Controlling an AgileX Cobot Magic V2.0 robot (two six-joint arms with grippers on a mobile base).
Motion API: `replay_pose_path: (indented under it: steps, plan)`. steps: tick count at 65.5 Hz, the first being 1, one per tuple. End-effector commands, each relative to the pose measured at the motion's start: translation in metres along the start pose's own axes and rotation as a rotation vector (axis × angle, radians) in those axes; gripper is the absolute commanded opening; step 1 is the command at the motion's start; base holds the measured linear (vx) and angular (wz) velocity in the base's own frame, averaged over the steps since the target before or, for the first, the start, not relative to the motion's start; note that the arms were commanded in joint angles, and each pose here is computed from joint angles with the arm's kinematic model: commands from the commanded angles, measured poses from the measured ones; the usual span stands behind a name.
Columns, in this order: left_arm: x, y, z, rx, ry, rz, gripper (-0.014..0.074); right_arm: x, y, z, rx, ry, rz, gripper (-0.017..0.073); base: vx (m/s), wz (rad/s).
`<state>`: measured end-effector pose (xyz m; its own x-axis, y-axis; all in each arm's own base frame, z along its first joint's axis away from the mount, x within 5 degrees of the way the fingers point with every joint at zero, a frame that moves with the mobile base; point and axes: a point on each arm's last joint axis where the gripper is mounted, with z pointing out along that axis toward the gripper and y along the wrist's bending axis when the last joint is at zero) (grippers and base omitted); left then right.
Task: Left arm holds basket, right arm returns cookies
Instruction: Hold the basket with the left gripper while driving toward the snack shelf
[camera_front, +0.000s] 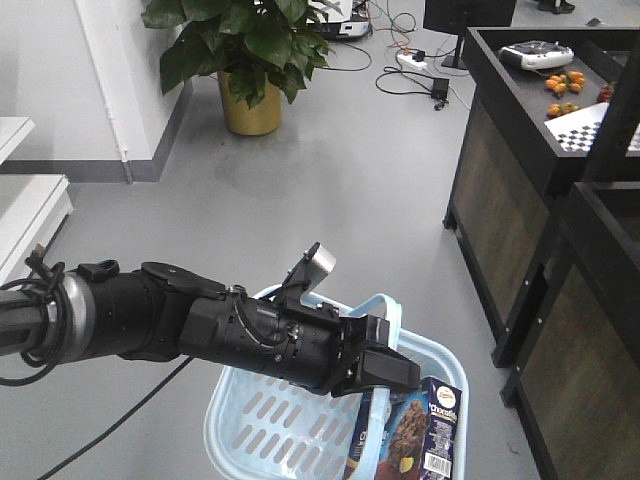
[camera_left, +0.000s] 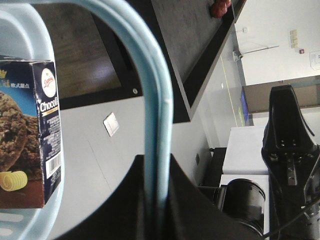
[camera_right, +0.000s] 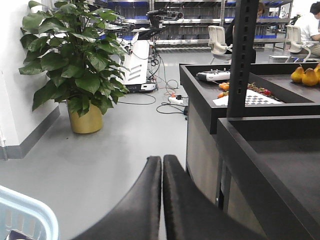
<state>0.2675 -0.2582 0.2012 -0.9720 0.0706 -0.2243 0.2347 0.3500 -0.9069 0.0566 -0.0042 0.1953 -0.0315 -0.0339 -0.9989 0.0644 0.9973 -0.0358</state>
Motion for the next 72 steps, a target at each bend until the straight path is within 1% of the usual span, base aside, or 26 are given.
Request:
replay_pose_path:
  steps: [1,72]
  plan:
    - [-0.0065,-0.032,-0.0102,0.141,-0.049,0.007,-0.0006,-0.0069,0.0003,-0.0011,0.0,-0.087,-0.011,-0.0008,0.29,0.04]
    - [-0.0065,-0.0319,-0.0102,0.14,-0.05,0.006,-0.0006,-0.0069,0.0003,-0.0011,0.0,-0.087,-0.011,-0.0008,0.31,0.11]
